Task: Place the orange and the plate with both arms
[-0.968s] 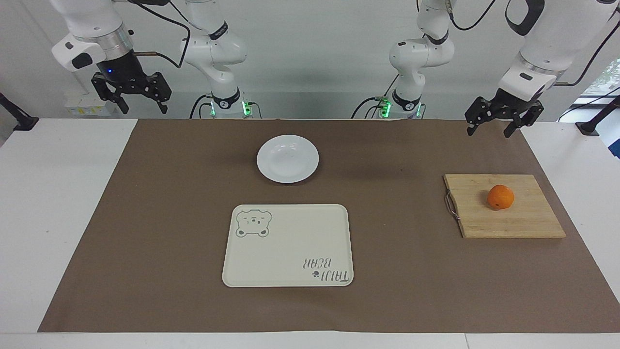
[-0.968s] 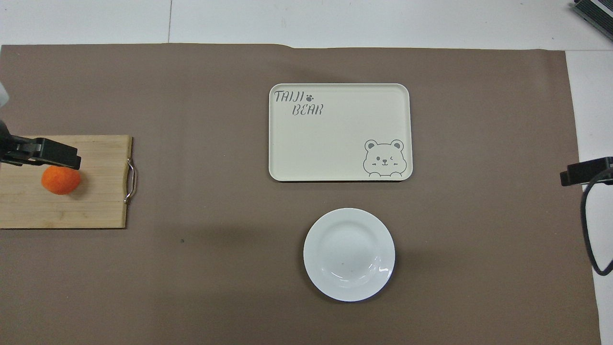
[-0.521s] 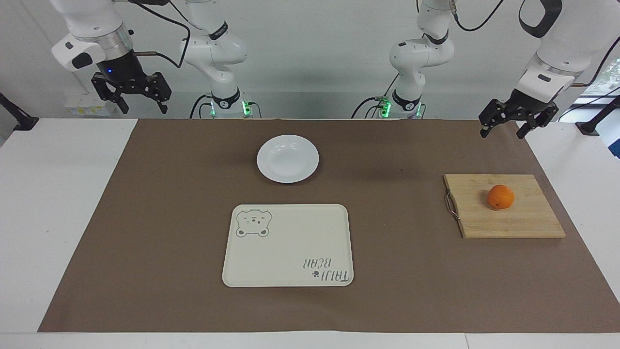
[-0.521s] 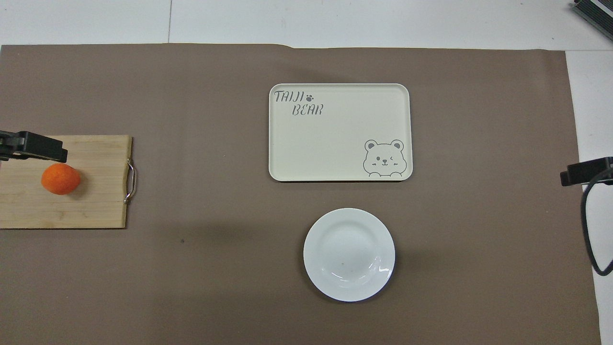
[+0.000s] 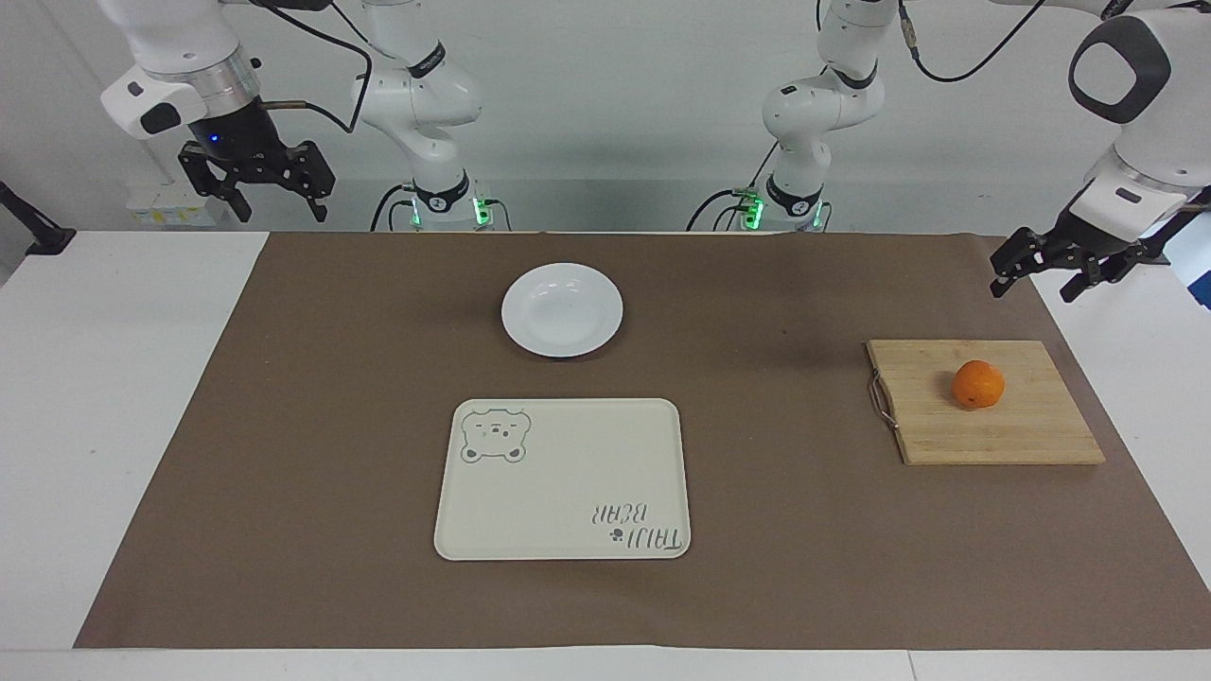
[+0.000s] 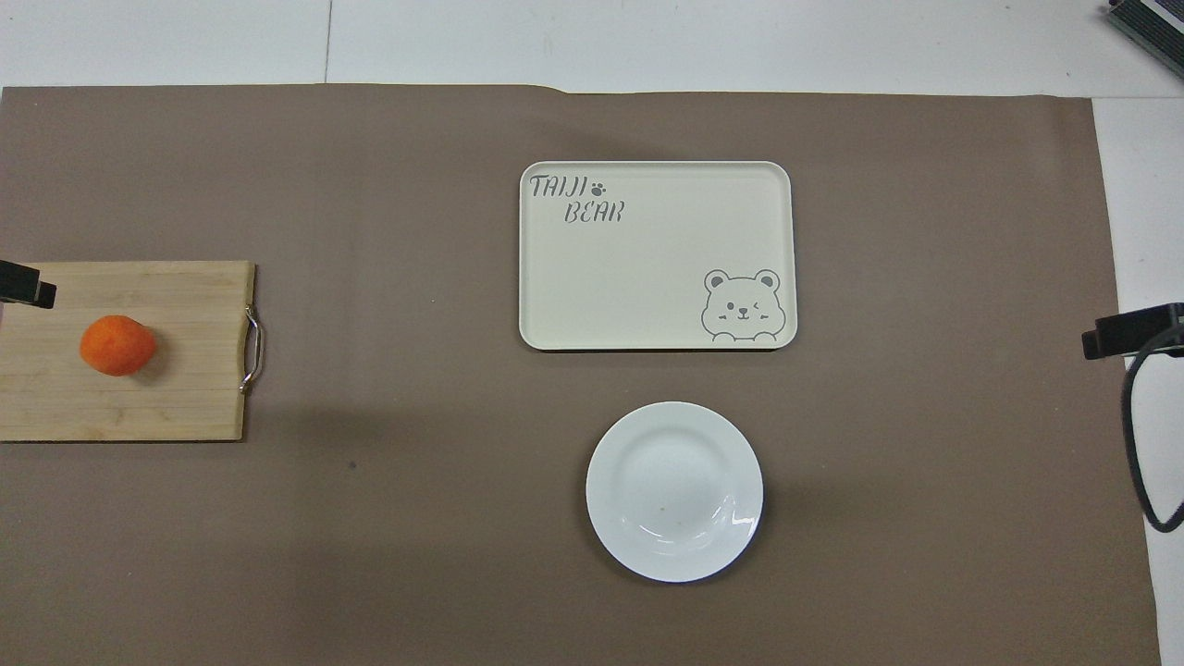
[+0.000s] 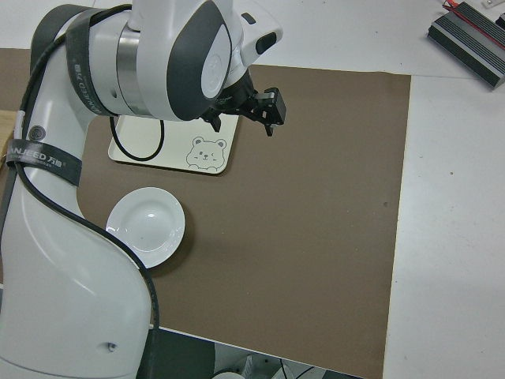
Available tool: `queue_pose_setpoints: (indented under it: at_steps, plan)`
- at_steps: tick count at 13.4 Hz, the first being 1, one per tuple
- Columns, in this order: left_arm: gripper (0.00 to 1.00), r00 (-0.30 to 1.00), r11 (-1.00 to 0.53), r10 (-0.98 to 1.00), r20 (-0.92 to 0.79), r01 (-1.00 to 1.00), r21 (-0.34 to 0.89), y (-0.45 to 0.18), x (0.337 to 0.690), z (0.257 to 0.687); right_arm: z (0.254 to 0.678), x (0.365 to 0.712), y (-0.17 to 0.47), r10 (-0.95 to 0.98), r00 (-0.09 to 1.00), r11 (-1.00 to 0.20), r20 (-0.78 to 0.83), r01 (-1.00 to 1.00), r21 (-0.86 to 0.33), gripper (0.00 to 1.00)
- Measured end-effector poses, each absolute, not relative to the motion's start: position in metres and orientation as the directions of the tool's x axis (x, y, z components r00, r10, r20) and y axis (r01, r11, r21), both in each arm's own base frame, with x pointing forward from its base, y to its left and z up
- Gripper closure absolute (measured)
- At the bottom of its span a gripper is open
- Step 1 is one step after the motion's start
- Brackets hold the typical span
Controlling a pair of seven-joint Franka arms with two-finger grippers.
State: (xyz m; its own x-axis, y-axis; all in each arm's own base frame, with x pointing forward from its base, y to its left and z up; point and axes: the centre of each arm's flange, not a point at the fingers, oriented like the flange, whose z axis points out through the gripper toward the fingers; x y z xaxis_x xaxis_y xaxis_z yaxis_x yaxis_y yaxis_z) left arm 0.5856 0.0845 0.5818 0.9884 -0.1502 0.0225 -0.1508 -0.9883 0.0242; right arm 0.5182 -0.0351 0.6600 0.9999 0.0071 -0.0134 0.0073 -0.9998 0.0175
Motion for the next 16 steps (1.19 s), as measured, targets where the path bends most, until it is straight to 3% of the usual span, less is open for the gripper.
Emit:
queue_pose_setpoints:
  at_steps: [9,16]
  plan:
    - [0.00,0.972,-0.971,-0.237,-0.007,-0.236,0.039,0.124,0.616,0.502,0.660,0.518,-0.035,0.007,1.000,-1.000,-0.013,0.007,0.017,0.00]
    - [0.00,0.952,-0.952,-0.304,-0.023,-0.303,0.042,0.138,0.604,0.404,0.660,0.518,-0.035,0.007,1.000,-1.000,-0.013,0.007,0.017,0.00]
